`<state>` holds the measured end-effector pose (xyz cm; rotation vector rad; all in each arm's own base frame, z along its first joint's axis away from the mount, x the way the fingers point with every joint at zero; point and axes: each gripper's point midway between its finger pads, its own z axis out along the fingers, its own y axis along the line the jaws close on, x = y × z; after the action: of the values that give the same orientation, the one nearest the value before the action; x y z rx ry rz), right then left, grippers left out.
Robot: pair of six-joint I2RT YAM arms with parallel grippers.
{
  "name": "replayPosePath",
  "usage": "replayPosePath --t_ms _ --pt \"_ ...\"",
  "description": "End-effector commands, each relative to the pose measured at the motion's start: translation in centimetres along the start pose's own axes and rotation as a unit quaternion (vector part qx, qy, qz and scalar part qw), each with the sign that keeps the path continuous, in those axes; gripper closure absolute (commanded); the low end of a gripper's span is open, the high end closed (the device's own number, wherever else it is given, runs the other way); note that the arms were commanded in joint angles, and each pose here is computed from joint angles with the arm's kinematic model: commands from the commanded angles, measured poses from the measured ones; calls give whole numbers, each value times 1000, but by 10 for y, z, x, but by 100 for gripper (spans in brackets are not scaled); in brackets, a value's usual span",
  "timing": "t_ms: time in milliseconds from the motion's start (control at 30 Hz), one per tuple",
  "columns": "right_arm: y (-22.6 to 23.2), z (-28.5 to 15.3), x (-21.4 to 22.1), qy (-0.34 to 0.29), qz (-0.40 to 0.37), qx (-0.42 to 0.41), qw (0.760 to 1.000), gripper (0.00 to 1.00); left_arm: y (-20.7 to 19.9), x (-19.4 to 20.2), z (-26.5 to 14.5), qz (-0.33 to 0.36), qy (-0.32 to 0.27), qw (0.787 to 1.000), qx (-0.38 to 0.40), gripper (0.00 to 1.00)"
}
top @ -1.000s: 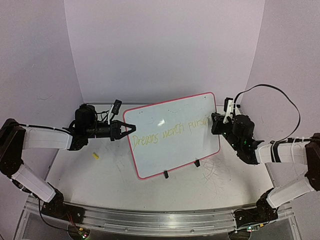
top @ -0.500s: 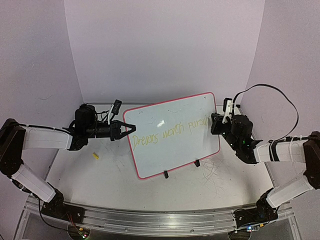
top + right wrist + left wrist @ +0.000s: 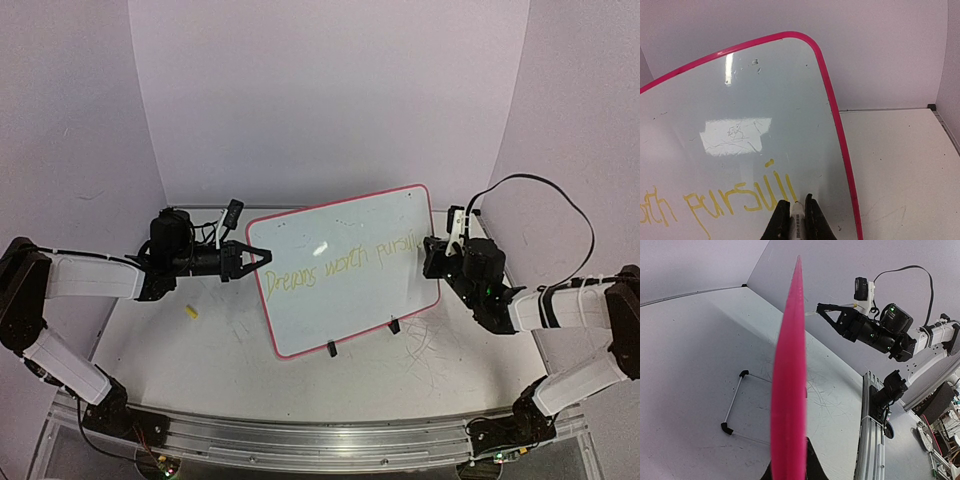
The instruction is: Write a sentence on the whiteboard
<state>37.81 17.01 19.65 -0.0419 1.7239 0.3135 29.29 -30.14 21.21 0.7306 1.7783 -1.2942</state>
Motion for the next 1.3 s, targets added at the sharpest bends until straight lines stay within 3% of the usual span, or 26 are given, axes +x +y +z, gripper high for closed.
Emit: replayPosePath --t_ms 0,500,1267 --pt "4 2 -18 -22 11 -5 1000 100 19 4 -5 33 8 998 -49 100" --pt "6 13 -48 -59 7 10 998 100 21 5 -4 31 10 998 -49 100" --pt "-7 0 -3 -3 9 18 1000 100 20 7 -6 32 10 998 -51 100"
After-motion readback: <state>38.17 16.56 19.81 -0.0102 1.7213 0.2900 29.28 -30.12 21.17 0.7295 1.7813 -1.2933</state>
